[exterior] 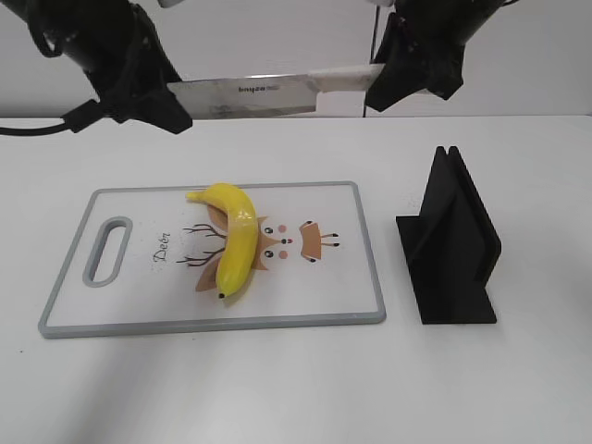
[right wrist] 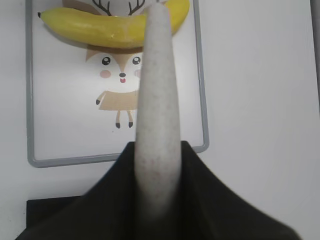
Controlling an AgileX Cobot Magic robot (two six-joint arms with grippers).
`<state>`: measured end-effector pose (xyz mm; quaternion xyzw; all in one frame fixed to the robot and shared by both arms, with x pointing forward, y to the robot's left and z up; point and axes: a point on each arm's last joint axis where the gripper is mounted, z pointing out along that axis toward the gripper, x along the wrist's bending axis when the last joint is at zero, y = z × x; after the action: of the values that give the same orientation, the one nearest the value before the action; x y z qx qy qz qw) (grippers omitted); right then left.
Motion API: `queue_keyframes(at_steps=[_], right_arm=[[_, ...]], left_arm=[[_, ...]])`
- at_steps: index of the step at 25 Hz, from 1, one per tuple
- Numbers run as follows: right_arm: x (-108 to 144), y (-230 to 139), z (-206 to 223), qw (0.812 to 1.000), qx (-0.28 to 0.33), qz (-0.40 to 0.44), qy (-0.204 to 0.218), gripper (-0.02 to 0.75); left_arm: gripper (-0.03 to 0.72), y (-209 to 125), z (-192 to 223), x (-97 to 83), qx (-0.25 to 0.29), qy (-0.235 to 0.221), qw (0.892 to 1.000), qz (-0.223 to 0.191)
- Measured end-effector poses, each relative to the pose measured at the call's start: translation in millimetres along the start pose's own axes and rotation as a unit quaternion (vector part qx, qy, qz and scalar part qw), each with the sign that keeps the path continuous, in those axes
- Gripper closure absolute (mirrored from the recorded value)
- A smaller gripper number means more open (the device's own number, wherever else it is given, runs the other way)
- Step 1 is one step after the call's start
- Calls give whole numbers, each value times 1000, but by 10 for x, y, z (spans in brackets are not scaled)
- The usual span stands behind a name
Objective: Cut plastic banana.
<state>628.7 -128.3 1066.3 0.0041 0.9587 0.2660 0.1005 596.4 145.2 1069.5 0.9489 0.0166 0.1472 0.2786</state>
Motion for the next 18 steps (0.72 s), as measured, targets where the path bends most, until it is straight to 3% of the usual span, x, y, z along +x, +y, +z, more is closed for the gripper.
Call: queue_keyframes(at_steps=[1,3,9,12,15,18], right_arm=[[-5,-5,0,1000,3,0,-3,568],[-15,-27,-3,1000,12,-2,-7,569],[-3,-52,-32,1000,27,-7,-4,570],[6,-33,-76,1000,25,-9,-8,570],[23,0,-151,999,22,33,-11,570],[-10,54,-243,985,16,167,-29,570]], left_arm=[[133,2,0,16,-1,9,1000,-14],[70,5,-23,56,-2,35,998,-43],[63,12,-349,219,-17,154,983,-96],[65,-43,-535,256,-24,183,970,-157],[71,-152,-720,263,-16,202,946,-255],[83,-309,-872,231,20,211,913,-348]])
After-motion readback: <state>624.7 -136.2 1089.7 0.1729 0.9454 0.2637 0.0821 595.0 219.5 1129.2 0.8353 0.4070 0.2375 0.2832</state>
